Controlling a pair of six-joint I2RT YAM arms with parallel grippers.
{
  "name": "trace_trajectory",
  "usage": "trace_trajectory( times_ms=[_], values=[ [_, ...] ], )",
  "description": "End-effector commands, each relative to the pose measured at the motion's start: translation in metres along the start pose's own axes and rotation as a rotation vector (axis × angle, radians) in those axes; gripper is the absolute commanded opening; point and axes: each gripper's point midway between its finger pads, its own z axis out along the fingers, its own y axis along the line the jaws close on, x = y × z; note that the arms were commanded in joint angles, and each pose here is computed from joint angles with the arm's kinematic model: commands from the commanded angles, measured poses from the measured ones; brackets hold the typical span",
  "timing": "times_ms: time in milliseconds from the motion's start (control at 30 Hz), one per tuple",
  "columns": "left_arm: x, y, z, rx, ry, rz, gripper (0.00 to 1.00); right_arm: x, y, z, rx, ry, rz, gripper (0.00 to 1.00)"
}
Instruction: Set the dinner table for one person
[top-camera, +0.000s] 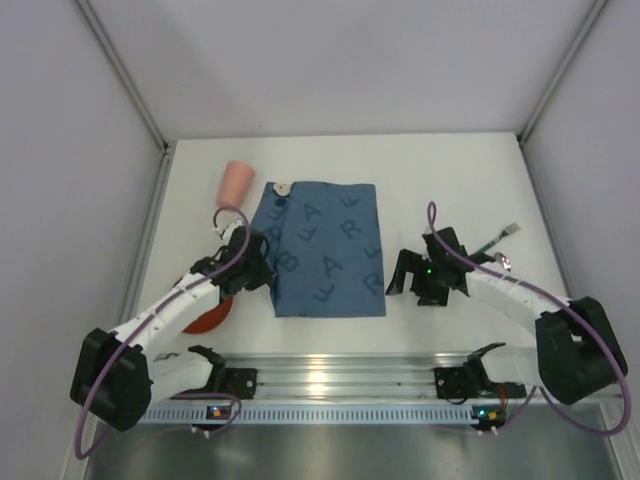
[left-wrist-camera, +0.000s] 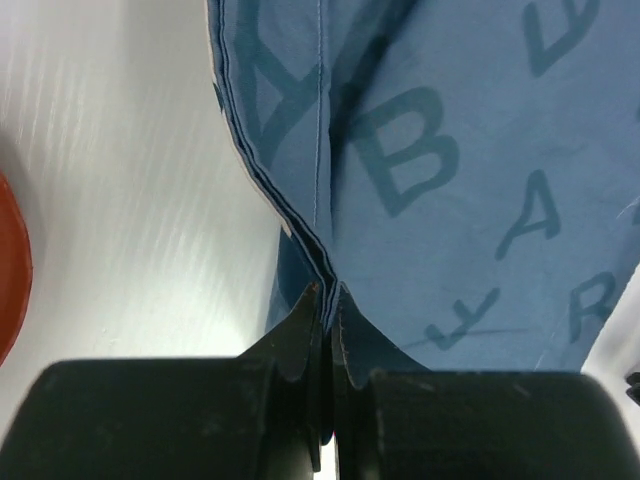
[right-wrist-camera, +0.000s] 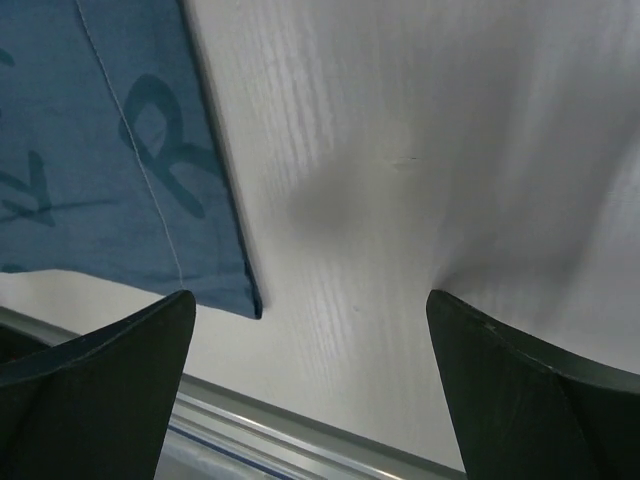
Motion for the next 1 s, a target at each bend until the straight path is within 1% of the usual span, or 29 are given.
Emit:
trace_trajectory(
  times_ms=[0,233,267,333,367,400,467,500,567,600,667,700,733,767,800,833,867,933,967],
  values=[
    [0.009,0.007,-0.007,-0.001,0.023,-0.019,0.00,-0.010,0.056,0.007,-0.220,-0.020,0.022,1.00],
    [0.025,0.017,-0.006,-0.005,0.062,-0.026,0.00,0.014,0.080,0.036,-0.278,0.022,0.022,1.00],
    [0.025,0.017,-0.005,-0.006,0.064,-0.029,0.00,0.022,0.079,0.045,-0.264,0.052,0.018,0.98],
    [0.025,0.015,-0.004,-0.003,0.070,-0.030,0.00,0.028,0.080,0.054,-0.255,0.080,0.023,0.88],
    [0.025,0.015,-0.003,-0.007,0.072,-0.029,0.00,0.028,0.083,0.058,-0.267,0.079,0.018,0.81],
    [0.024,0.013,-0.003,-0.006,0.074,-0.027,0.00,0.031,0.079,0.064,-0.249,0.099,0.025,0.61],
    [0.024,0.013,-0.002,-0.011,0.079,-0.018,0.00,0.028,0.078,0.067,-0.238,0.098,0.015,0.37],
    [0.023,0.012,-0.003,-0.010,0.080,-0.016,0.00,0.027,0.078,0.067,-0.233,0.095,0.008,0.19],
    [0.022,0.013,-0.003,-0.020,0.079,-0.006,0.00,0.021,0.071,0.063,-0.191,0.078,-0.017,0.05],
    [0.022,0.016,-0.003,-0.032,0.077,-0.004,0.00,0.017,0.066,0.059,-0.170,0.067,-0.023,0.00],
    [0.024,0.027,-0.006,-0.082,0.080,-0.003,0.00,0.008,0.037,0.051,-0.059,0.038,-0.004,0.00],
    [0.020,0.034,-0.007,-0.118,0.059,-0.011,0.00,0.010,0.024,0.038,-0.017,0.031,0.013,0.00],
    [0.023,0.044,-0.012,-0.164,0.070,-0.008,0.00,0.004,0.007,0.031,0.037,0.001,0.022,0.00],
    [0.021,0.048,-0.017,-0.174,0.053,-0.011,0.00,-0.010,-0.005,0.016,0.050,-0.060,0.062,0.00],
    [0.019,0.055,-0.020,-0.199,0.034,-0.011,0.00,-0.011,-0.018,0.009,0.082,-0.073,0.077,0.00],
    [0.016,0.056,-0.027,-0.192,0.016,-0.026,0.00,-0.006,-0.037,-0.001,0.149,-0.072,0.071,0.00],
    [0.020,0.064,-0.030,-0.214,0.021,-0.025,0.00,-0.015,-0.045,-0.016,0.160,-0.129,0.084,0.00],
    [0.023,0.068,-0.034,-0.216,0.020,-0.044,0.00,-0.010,-0.061,-0.030,0.225,-0.138,0.070,0.00],
    [0.028,0.072,-0.036,-0.213,0.028,-0.049,0.00,-0.012,-0.059,-0.038,0.215,-0.171,0.077,0.00]
  ],
)
